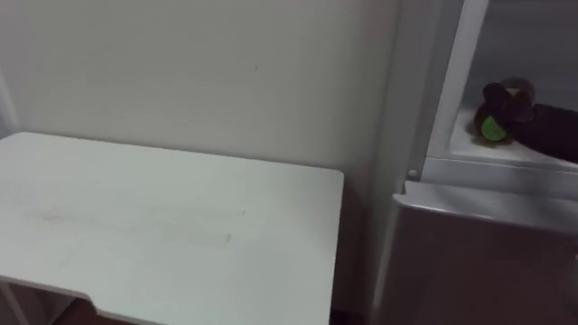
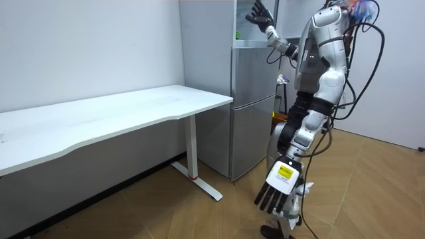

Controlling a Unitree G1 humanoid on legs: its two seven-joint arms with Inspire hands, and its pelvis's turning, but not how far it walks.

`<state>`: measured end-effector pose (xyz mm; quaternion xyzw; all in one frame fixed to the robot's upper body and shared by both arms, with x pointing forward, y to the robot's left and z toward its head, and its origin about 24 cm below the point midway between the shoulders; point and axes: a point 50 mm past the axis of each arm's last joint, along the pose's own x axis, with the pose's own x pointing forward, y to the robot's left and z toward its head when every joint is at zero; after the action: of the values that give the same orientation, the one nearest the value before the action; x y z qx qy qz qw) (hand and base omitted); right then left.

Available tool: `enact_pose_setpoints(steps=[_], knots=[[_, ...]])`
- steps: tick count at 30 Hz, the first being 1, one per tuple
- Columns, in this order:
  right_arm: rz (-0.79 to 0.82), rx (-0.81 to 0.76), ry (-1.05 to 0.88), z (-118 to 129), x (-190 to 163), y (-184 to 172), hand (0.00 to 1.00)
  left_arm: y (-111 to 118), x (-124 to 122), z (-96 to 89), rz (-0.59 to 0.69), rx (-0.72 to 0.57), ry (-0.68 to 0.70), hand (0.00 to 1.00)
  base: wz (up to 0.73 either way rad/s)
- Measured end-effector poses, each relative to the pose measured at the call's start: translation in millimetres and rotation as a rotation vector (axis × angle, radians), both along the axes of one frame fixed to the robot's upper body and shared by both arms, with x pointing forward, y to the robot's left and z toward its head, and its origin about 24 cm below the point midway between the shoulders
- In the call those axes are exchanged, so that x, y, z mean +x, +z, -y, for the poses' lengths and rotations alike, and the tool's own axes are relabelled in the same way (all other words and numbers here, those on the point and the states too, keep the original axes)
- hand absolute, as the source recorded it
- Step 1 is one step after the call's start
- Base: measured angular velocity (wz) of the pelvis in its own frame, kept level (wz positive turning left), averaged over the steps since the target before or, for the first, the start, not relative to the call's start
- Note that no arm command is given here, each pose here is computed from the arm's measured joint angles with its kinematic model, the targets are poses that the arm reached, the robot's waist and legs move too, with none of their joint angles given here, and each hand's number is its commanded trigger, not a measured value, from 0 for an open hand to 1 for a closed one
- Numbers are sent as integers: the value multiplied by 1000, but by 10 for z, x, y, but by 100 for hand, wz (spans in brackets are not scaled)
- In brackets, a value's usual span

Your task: Put the bottle in the upper fridge

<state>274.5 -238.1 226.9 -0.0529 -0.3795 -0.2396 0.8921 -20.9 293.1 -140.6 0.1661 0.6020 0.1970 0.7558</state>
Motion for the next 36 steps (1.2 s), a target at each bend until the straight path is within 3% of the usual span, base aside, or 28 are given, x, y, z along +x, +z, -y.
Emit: enact_pose_setpoints(steps=[7,16,25,36], knots=[[111,39,88,-159,-192,70,0,-28,-132,32,-35,-12,25,0,-12],[120,166,235,-73,-288,42,0,-89,-186,176,-50,-48,33,0,-3],[-39,440,563,-110,-449,-505,0,-131,-110,299,-29,-73,10,0,-10],[-166,524,671,-169,-634,-959,0,-166,189,396,24,-92,-121,0,-6]])
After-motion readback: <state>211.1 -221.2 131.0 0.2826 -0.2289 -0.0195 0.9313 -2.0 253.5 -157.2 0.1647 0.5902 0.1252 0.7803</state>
